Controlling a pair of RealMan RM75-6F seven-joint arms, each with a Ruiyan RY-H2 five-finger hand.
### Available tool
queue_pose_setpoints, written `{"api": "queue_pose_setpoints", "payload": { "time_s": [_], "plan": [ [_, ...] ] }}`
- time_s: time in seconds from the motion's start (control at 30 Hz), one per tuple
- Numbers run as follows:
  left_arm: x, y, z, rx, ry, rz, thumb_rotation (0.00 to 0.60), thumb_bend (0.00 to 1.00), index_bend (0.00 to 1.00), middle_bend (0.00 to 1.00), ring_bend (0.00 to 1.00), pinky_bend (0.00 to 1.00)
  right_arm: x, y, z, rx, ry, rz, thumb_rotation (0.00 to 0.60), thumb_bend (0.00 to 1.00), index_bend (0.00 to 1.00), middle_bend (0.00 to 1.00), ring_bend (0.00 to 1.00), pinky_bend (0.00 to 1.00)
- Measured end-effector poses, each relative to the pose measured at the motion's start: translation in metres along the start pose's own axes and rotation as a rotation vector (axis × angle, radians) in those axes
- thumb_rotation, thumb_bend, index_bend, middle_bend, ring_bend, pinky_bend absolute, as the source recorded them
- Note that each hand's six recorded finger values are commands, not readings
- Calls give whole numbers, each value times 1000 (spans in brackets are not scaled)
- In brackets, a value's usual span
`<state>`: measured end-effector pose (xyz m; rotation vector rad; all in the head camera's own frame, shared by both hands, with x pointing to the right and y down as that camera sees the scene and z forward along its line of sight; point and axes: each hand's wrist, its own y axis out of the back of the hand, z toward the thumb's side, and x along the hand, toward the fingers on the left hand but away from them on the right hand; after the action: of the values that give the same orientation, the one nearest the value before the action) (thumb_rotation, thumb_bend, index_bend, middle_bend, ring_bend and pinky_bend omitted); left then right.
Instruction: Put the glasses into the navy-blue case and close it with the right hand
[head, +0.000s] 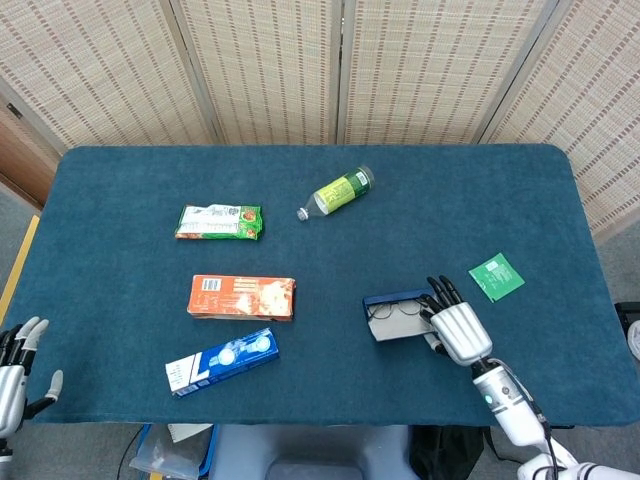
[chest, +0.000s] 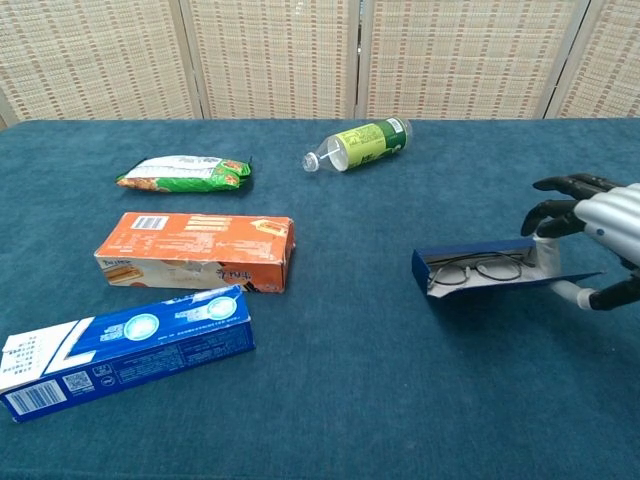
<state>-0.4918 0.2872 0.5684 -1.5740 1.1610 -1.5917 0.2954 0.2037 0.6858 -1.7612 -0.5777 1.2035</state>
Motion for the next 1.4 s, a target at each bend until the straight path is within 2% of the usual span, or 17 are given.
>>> {"api": "queue_pose_setpoints", "payload": {
  "time_s": [0.17,0.7,0.77,1.03,1.07,1.17,1.4],
  "plan": [
    [-1,2,2,-2,-3,5,600,424,66,0,0,0,-4,1,-6,-1,-26,-4,600,439,641,280,19,23],
    [-5,7,-4,0,10,10,600,424,66,0,0,0,-51,-2,-15,-18,-74,10,600,440,637,267,19,23],
    [-5,7,-4,0,10,10,600,424,66,0,0,0,-55,-4,-15,-16,-77,19,600,439,591,247,19,23],
    [-7,7,-6,-3,17,7,600,425,65,0,0,0,-72,-14,-17,14,-102,65,600,392,148,123,0,11],
    [-7,7,-6,-4,18,7,600,424,65,0,0,0,-75,-14,-17,14,-105,66,600,392,116,118,0,10],
    [-7,8,-8,-2,21,9,600,424,65,0,0,0,-84,-14,-16,16,-111,63,600,392,81,110,0,10],
    [-8,9,-10,0,28,8,600,424,65,0,0,0,-88,-2,-16,-13,-109,31,600,392,81,107,0,10]
  ]
}}
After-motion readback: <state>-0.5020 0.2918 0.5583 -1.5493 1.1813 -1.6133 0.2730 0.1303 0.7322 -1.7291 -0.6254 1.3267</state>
